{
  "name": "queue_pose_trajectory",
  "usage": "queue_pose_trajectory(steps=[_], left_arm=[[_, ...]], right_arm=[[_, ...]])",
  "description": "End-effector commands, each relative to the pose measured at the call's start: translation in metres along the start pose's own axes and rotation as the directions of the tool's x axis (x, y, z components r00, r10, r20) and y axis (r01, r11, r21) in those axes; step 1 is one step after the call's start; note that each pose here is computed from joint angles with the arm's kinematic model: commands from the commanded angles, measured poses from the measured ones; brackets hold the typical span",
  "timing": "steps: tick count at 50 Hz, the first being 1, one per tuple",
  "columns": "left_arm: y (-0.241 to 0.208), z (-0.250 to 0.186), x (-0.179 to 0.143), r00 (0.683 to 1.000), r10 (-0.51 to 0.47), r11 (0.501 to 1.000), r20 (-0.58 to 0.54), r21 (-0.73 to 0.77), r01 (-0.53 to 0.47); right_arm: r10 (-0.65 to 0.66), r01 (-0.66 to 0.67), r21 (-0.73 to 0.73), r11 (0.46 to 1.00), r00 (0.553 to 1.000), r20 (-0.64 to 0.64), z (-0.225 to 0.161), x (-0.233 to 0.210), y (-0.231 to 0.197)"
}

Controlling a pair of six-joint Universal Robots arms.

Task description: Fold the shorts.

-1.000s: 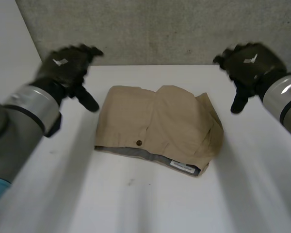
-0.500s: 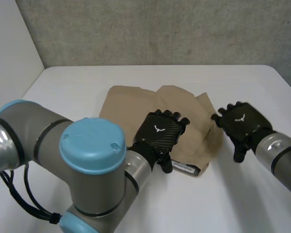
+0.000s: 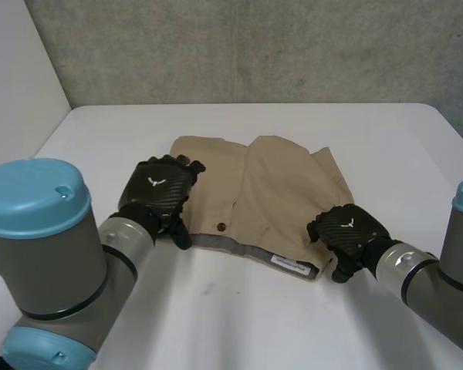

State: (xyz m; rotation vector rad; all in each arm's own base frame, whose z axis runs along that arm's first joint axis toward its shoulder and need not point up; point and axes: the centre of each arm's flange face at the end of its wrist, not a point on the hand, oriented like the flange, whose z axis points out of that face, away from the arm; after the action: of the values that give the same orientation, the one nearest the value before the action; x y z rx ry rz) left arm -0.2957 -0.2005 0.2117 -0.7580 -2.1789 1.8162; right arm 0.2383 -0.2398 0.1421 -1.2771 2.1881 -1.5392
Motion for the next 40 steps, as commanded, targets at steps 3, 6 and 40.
queue_pose_trajectory(steps=[3, 6, 40], left_arm=[[0.007, -0.007, -0.01, 1.0, -0.005, 1.0, 0.025, -0.026, 0.006], [0.009, -0.009, -0.01, 1.0, -0.005, 1.0, 0.025, -0.03, 0.006], [-0.099, -0.063, -0.139, 0.921, -0.113, 0.93, 0.371, 0.366, -0.033]], right_arm=[[-0.007, 0.007, 0.003, 1.0, 1.0, -0.003, 0.016, 0.001, 0.01], [-0.007, 0.007, 0.0, 1.0, 1.0, 0.0, 0.019, 0.001, 0.012], [0.267, -0.165, 0.845, 0.508, 0.963, 0.028, -0.133, 0.022, -0.293]])
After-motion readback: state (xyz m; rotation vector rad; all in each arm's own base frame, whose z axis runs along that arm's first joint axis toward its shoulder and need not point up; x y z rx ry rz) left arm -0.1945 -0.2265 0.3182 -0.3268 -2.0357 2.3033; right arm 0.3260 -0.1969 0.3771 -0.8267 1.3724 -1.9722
